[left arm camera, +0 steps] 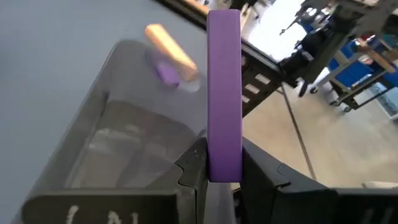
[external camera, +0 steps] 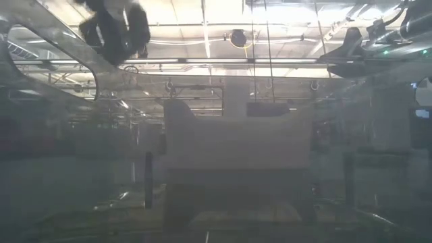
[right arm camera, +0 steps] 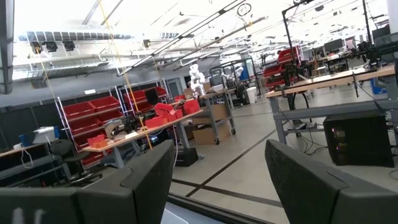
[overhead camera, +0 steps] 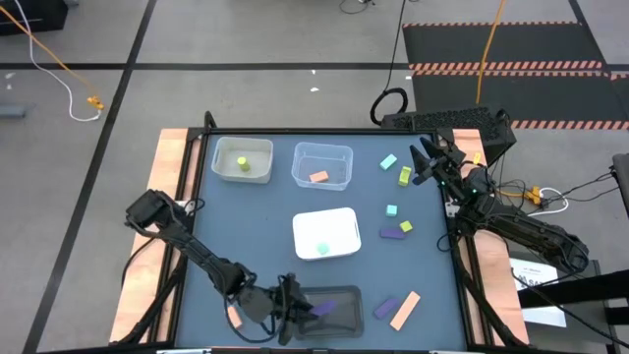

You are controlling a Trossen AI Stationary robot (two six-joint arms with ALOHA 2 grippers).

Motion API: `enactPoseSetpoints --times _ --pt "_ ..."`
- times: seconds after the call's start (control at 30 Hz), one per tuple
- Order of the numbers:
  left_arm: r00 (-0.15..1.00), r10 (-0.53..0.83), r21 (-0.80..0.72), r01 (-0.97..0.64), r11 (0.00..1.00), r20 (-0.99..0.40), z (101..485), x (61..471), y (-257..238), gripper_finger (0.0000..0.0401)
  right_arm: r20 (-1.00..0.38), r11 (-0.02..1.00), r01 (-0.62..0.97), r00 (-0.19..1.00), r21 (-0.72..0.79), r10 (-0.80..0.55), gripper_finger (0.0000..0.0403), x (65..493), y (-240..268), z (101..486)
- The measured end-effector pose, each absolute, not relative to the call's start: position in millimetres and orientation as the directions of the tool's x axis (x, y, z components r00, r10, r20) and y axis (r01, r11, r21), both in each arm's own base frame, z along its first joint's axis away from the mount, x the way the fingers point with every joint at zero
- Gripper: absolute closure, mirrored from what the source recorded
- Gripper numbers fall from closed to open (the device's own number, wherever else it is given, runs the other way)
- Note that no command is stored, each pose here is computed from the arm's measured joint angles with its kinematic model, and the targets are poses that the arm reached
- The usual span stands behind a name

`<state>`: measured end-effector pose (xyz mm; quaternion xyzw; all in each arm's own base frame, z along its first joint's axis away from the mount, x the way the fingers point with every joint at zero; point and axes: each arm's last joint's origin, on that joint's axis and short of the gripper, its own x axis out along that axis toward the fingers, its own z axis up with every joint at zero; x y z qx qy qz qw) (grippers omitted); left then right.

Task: Sort & place blocks by color
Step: Put the bottom left violet block into the black bin, then put the left brown block into the transparent bin

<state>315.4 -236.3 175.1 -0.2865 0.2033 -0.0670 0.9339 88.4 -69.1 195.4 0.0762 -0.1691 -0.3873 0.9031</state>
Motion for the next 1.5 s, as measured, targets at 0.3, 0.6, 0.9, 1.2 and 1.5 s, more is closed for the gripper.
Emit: enactPoseSetpoints --times 0.3,0.6,0.9,1.2,1.5 --pt "0.902 -0.241 -0.614 -0.033 0.789 -0.359 169.0 315.3 -237.9 0.0324 0.247 0.688 0.674 0.643 0.269 -0.726 0.0156 88.3 -69.2 195.4" --pt "0.901 -0.238 -0.625 -0.045 0.779 -0.362 168.7 315.1 -237.7 0.0281 0.246 0.688 0.674 0.643 0.269 -0.725 0.0156 88.4 -69.2 195.3" --pt "0.918 -0.242 -0.611 -0.002 0.791 -0.315 194.7 310.0 -233.4 0.0268 0.247 0.689 0.673 0.643 0.269 -0.725 0.0156 88.4 -69.1 195.4" --pt "0.809 -0.307 -0.494 0.024 0.869 -0.501 230.1 261.9 -231.3 0.0267 0.247 0.688 0.674 0.642 0.269 -0.726 0.0156 88.3 -69.2 195.4" --pt "0.507 -0.385 -0.37 0.135 0.919 -0.771 218.2 208.3 -242.3 0.0267 0.246 0.688 0.674 0.643 0.269 -0.725 0.0156 88.4 -69.2 195.3"
